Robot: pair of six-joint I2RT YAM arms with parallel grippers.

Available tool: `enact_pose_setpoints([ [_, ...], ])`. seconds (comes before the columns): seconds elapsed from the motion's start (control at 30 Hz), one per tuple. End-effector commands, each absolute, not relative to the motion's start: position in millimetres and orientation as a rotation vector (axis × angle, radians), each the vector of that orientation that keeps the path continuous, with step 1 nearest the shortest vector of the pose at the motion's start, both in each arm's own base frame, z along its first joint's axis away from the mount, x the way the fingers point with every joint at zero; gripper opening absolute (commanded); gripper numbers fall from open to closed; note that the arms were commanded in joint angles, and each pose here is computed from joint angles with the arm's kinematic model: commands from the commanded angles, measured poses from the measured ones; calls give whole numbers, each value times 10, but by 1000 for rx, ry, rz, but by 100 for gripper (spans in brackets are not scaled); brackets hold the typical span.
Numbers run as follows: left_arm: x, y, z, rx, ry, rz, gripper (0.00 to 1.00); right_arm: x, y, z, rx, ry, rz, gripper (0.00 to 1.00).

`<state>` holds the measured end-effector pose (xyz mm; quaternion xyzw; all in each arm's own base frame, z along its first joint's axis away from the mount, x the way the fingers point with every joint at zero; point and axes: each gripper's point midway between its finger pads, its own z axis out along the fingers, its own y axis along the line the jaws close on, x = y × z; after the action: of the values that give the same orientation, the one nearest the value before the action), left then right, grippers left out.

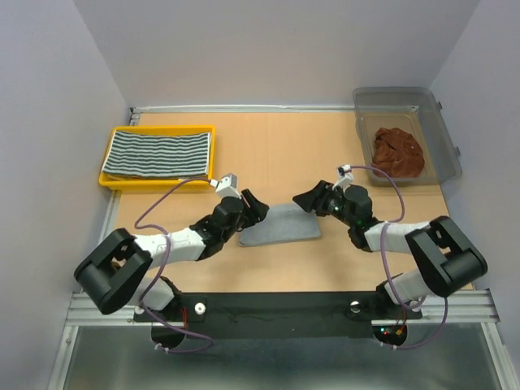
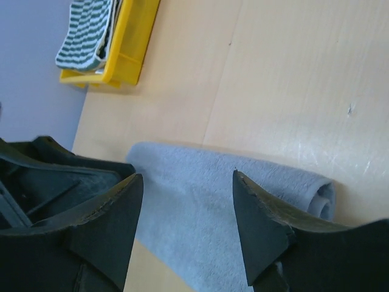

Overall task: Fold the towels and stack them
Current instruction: Fold the towel, then neatly place the folded towel into the bin

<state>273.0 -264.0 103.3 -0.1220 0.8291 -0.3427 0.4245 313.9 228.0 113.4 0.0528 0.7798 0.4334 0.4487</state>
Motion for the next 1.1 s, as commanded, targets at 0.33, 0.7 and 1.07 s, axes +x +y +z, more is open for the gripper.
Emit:
enact_pose_setpoints([
  [0.33, 2601, -2059, 432, -781, 1821, -1064, 54, 3101, 1966, 384, 398, 1825, 1040, 67],
  [0.7, 2726, -1957, 913, -660, 1777, -919, 64, 3327, 1800, 1021, 214, 1762, 868, 67],
  [1.07, 2824, -1585, 1783, -522, 1808, -612, 85, 3266, 2159, 1279, -270, 2050, 621, 66],
])
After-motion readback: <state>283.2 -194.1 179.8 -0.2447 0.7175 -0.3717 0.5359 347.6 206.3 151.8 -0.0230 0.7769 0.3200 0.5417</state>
